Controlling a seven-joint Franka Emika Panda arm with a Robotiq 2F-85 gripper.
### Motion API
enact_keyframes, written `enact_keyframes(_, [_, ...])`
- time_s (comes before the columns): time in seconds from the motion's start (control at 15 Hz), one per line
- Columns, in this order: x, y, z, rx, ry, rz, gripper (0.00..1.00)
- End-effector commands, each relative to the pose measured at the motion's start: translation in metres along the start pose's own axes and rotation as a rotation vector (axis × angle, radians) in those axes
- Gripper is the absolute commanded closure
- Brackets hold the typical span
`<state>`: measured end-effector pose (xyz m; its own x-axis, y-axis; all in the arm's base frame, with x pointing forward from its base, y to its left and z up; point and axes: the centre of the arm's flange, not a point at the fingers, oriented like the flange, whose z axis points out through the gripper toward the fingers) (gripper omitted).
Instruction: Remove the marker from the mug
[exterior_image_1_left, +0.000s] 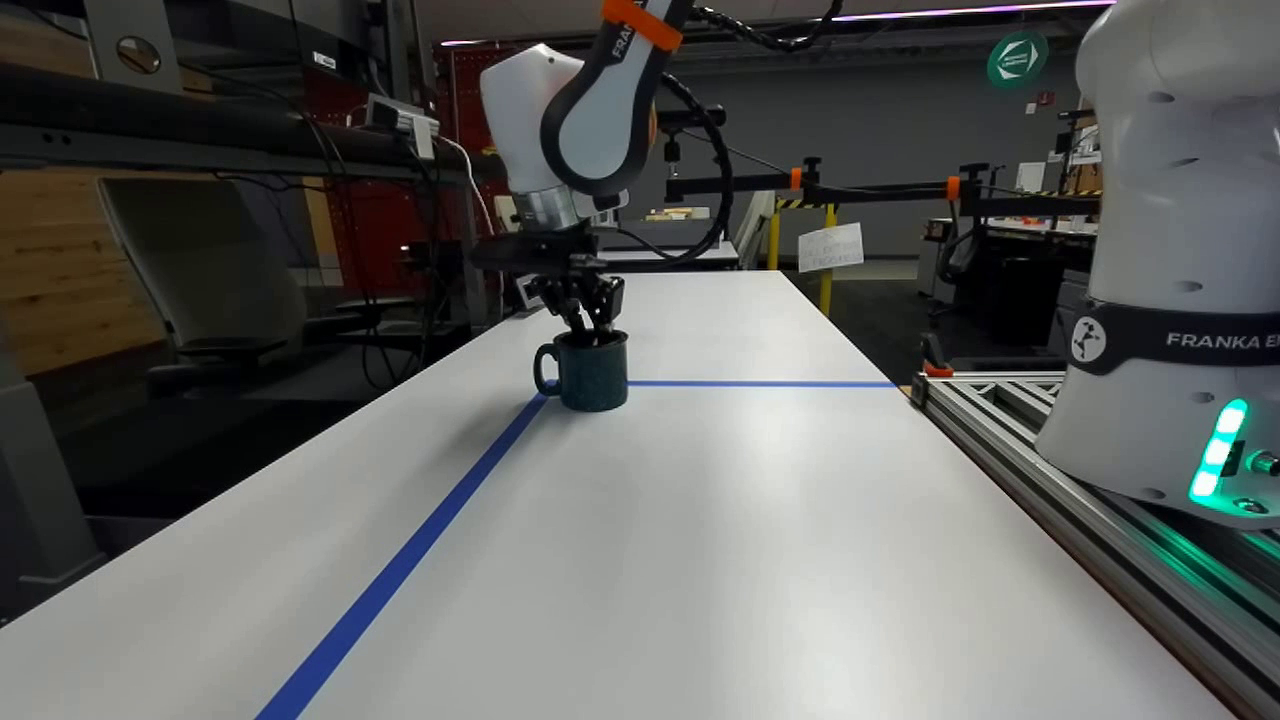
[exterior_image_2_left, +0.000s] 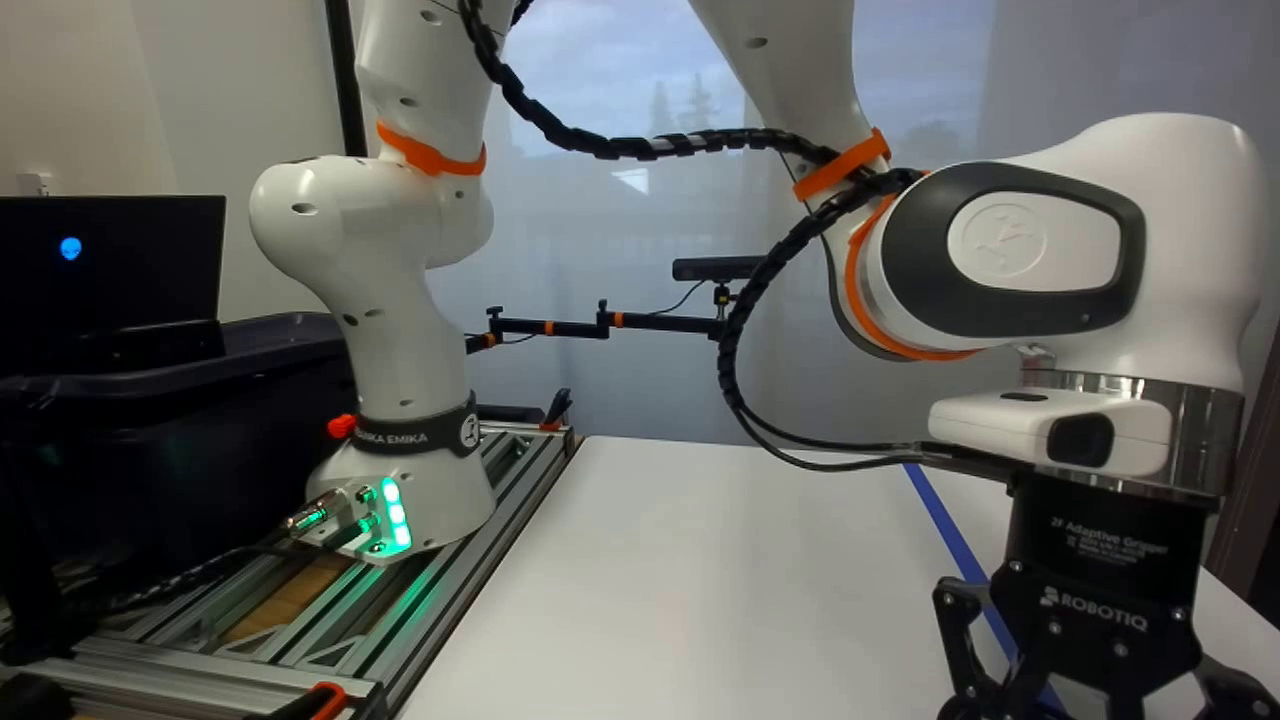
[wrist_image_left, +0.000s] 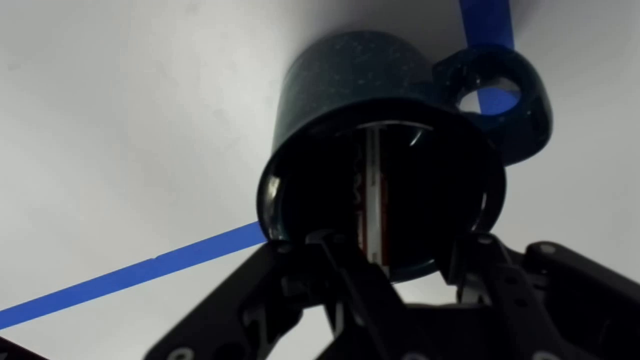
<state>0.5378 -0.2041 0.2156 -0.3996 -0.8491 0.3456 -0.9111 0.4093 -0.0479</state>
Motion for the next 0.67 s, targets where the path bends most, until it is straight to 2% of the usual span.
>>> enact_keyframes(0.0, [-0.005,-0.005,0.004,-0.031,0.013,0.006,0.77])
enact_keyframes(0.2, [-0.006,-0.004,0.012,-0.015,0.021,-0.013,0.98])
enact_keyframes(0.27, [-0.006,-0.004,0.011,-0.012,0.021,-0.021,0.99])
enact_keyframes(0.33, [-0.006,-0.003,0.008,-0.007,0.026,-0.026,0.95])
enact_keyframes(0.6, [-0.001,0.004,-0.028,0.038,0.026,-0.038,0.95])
